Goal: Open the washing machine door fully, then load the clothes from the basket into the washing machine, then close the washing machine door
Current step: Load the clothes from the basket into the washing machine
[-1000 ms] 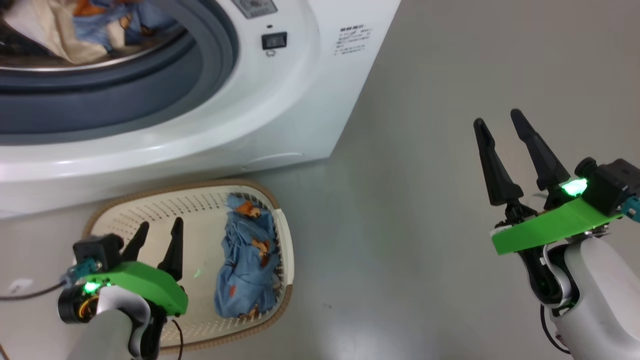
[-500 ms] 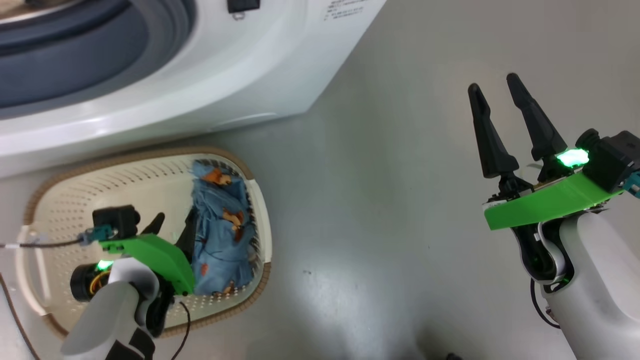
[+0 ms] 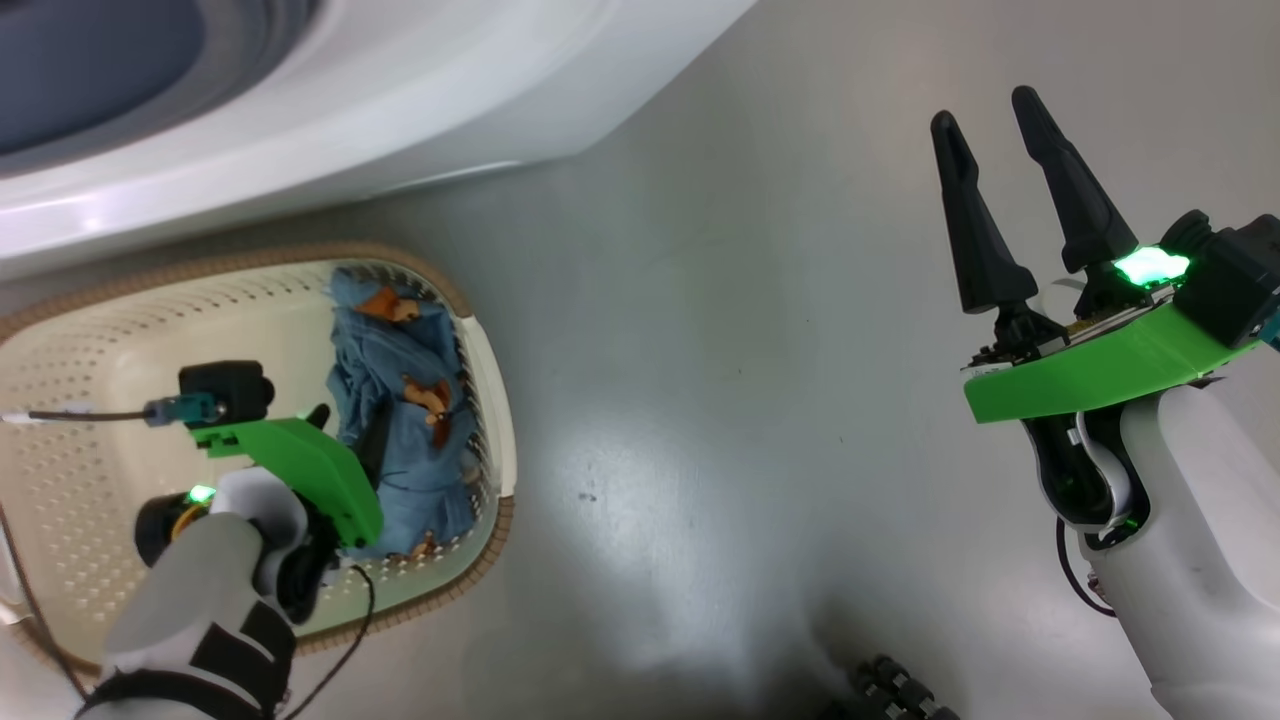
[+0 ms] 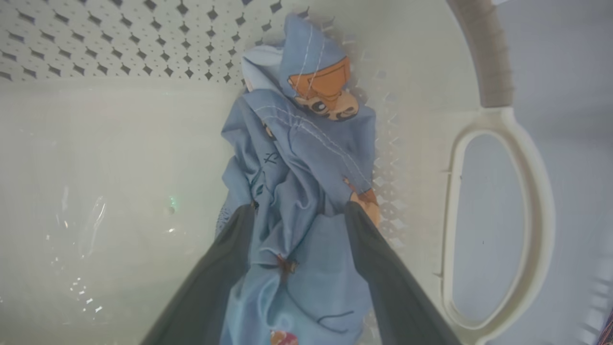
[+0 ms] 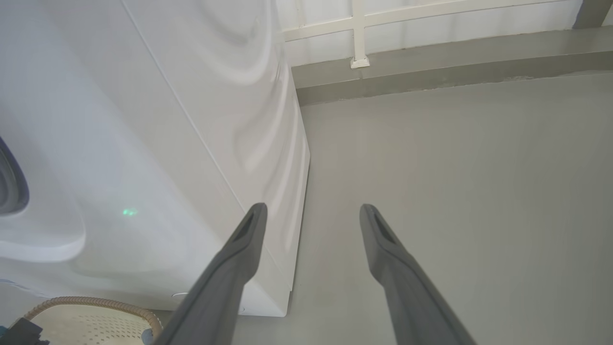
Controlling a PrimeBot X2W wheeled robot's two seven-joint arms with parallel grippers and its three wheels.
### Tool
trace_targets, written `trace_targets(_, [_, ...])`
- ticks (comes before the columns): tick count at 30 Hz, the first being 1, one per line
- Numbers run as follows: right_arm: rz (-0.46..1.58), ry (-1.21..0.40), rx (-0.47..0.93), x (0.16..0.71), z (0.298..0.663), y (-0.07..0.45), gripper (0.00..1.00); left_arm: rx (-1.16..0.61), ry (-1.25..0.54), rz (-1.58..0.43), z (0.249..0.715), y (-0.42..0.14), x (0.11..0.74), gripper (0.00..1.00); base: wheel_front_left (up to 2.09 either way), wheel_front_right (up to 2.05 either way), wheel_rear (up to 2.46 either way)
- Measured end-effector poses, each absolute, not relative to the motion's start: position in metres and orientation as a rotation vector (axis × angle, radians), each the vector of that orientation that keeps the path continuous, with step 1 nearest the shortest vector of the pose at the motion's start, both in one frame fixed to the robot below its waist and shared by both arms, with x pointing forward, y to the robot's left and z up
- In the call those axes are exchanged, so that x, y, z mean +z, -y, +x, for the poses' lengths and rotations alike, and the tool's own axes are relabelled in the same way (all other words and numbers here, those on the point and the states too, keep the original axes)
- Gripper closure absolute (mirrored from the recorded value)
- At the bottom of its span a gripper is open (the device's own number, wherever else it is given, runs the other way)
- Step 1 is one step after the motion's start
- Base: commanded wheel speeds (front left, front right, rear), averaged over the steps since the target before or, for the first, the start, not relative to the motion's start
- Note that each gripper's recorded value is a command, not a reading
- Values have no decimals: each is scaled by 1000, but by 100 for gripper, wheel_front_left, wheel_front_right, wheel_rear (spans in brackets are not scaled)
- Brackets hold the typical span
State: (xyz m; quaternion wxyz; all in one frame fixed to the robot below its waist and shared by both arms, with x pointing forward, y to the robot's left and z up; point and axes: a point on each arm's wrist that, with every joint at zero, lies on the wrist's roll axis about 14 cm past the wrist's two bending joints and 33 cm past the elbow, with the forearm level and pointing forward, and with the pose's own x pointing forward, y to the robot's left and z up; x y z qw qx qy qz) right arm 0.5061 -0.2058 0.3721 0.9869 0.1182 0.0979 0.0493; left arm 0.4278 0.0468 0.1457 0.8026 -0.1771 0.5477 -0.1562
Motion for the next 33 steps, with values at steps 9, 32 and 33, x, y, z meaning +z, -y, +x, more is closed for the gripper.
trace_targets(9, [222,-228,79,358,504,213,0,-355,-1261,-306,417,-48,118,0,0,0,0])
trace_targets(32, [199,-258,50,349,497,224,0,-385,-1305,-261,422,-38,99,6,0,0,0])
trace_targets(33, [199,-257,50,350,497,224,0,-386,-1306,-262,421,-37,99,56,0,0,0])
